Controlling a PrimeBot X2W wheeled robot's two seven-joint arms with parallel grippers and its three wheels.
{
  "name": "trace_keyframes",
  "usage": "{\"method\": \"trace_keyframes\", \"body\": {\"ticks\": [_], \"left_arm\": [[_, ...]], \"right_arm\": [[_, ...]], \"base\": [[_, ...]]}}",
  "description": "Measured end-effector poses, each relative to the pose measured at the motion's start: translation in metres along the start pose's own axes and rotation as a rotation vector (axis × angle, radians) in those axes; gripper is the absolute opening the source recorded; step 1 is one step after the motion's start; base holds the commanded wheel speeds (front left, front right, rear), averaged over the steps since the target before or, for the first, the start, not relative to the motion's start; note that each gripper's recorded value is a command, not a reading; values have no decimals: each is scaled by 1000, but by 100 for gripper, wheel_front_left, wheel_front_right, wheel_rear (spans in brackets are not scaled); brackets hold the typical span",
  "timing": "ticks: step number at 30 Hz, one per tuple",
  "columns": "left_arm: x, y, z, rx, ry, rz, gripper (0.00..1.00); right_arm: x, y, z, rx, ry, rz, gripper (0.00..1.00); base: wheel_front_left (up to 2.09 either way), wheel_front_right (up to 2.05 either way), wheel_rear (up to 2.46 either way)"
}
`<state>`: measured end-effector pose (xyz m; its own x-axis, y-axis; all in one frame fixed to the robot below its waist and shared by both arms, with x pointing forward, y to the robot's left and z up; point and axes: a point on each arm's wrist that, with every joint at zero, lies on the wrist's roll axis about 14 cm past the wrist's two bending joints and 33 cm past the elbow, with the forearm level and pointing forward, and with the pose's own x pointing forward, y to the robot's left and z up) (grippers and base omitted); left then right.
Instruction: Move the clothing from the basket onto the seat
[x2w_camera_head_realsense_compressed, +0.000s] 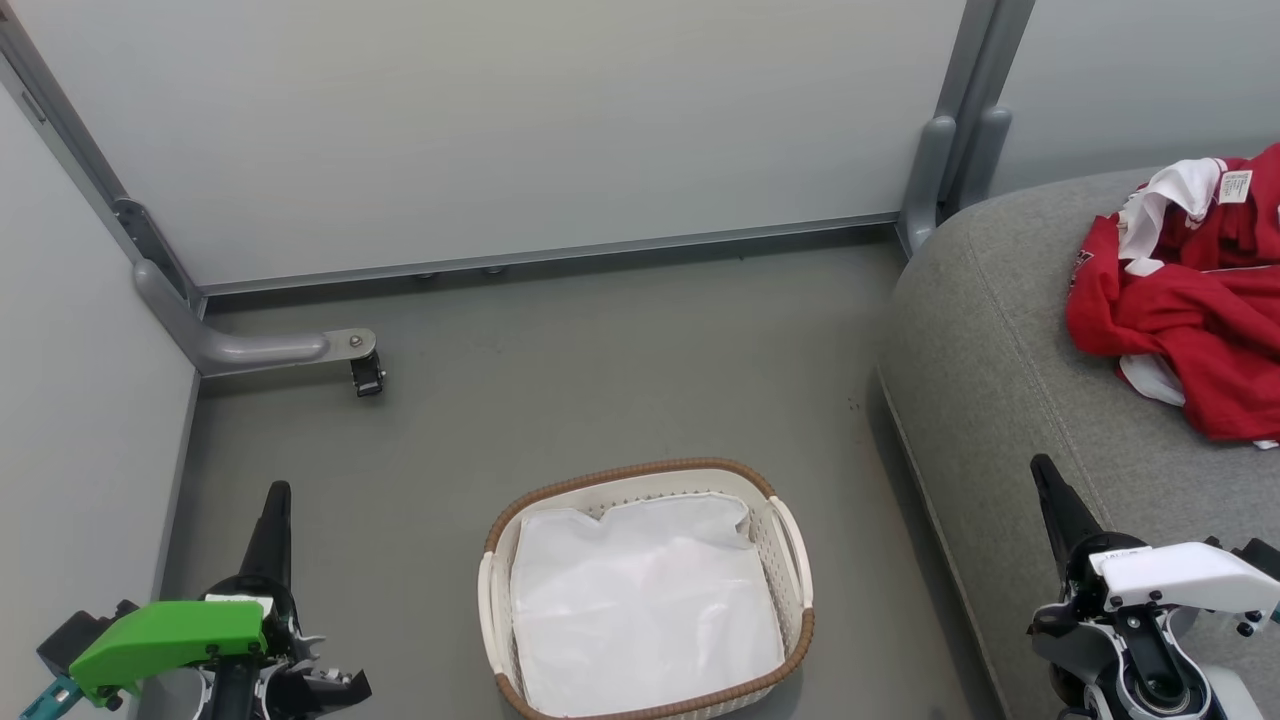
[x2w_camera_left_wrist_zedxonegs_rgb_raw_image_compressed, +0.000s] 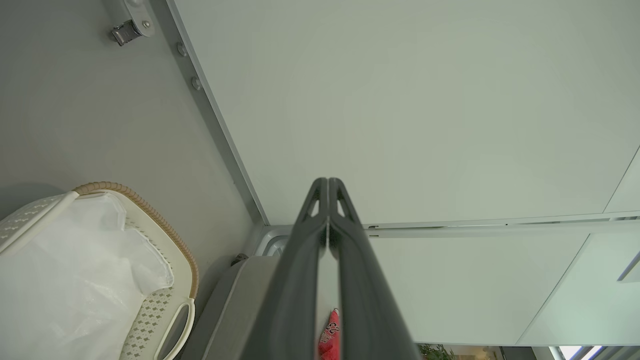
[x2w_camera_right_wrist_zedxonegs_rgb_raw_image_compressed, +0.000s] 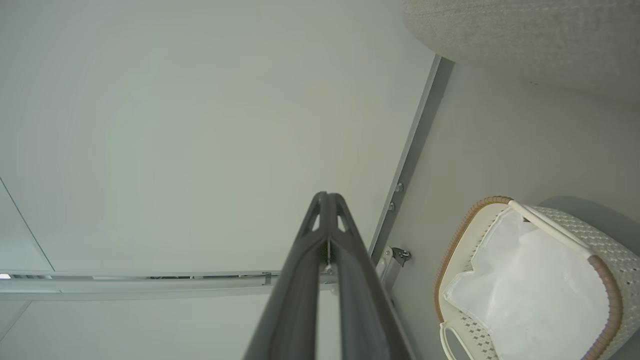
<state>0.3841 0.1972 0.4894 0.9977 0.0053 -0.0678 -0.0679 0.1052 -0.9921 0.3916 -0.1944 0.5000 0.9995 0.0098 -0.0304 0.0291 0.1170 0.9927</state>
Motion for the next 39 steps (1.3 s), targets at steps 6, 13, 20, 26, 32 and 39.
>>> {"method": "trace_keyframes", "body": {"ticks": [6,13,20,26,32,39], "left_arm": [[0,-4,1,-39,3,-18,0],[1,-9,2,-82,2,-37,0],[3,-15,4,-112,2,-58,0],[3,-15,4,-112,2,-58,0],[3,-15,4,-112,2,-58,0],[3,-15,4,-112,2,-58,0]], "right_arm": [[0,3,2,44,-3,11,0],[-1,5,4,89,-8,21,0],[-2,7,6,121,-10,30,0],[-2,7,6,121,-10,31,0],[-2,7,6,121,-10,31,0],[-2,7,6,121,-10,31,0]], "base": [[0,0,0],[0,0,0],[0,0,0],[0,0,0],[0,0,0],[0,0,0]]}}
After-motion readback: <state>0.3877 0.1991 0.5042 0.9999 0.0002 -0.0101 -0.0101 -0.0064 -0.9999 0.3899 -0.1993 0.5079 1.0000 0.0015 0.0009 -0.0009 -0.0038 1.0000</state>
